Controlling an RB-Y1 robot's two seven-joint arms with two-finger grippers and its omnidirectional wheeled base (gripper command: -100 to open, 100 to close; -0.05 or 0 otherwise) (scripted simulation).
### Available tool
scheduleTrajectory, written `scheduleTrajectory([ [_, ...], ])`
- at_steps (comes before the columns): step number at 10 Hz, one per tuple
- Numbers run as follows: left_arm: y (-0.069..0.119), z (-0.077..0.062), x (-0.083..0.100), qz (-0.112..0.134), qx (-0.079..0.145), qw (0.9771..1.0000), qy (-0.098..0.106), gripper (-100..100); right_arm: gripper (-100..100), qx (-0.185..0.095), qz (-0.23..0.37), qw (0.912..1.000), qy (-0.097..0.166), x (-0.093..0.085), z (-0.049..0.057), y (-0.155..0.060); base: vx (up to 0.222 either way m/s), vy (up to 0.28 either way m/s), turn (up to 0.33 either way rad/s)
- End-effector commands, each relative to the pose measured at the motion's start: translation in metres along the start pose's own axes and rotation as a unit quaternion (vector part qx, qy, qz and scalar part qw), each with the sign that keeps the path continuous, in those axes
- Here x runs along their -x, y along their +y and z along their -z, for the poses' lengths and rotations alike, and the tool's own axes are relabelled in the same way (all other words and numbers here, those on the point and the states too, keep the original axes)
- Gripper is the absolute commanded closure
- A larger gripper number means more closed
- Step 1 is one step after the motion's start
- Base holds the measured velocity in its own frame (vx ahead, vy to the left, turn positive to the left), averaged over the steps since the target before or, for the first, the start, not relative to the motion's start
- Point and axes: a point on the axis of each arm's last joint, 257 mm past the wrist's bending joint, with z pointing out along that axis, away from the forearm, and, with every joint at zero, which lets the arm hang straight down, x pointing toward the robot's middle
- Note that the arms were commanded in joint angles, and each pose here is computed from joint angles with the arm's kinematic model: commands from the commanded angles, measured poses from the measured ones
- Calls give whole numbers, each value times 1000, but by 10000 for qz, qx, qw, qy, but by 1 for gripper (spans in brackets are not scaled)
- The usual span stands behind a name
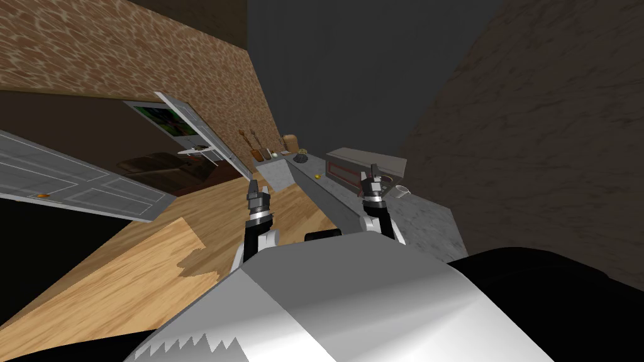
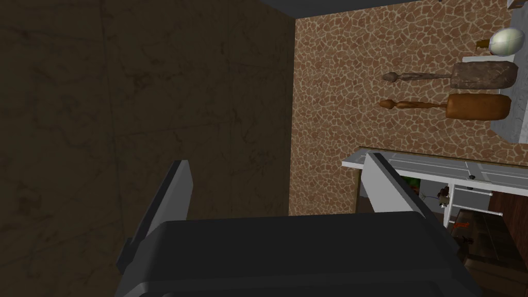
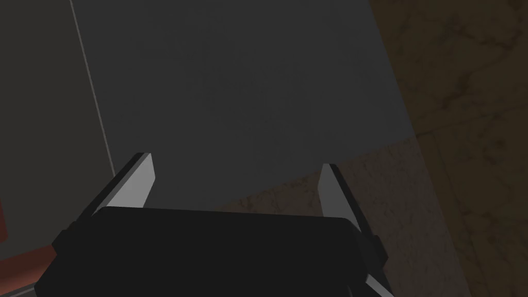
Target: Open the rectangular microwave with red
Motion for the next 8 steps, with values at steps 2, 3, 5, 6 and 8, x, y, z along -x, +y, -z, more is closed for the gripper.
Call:
scheduleTrajectory([
  [2, 0, 0, 0, 0, 0, 10000, 0, 0, 0, 0, 0, 10000, 0, 0, 0, 0, 0, 0, 0],
  [3, 0, 0, 0, 0, -1, 10000, 0, 0, 0, 1, 0, 10000, 0, 0, 0, 0, 0, 0, 0],
  [5, 0, 0, 0, 0, -2, 10000, 0, 0, 0, 2, 0, 10000, 0, 0, 0, 0, 0, 0, 0],
  [6, 0, 0, 0, 0, -2, 10000, 0, 0, 0, 2, 0, 10000, 0, 0, 0, 0, 0, 0, 0],
  [8, 0, 0, 0, 0, -2, 10000, 0, 0, 0, 2, 0, 10000, 0, 0, 0, 0, 0, 0, 0],
])
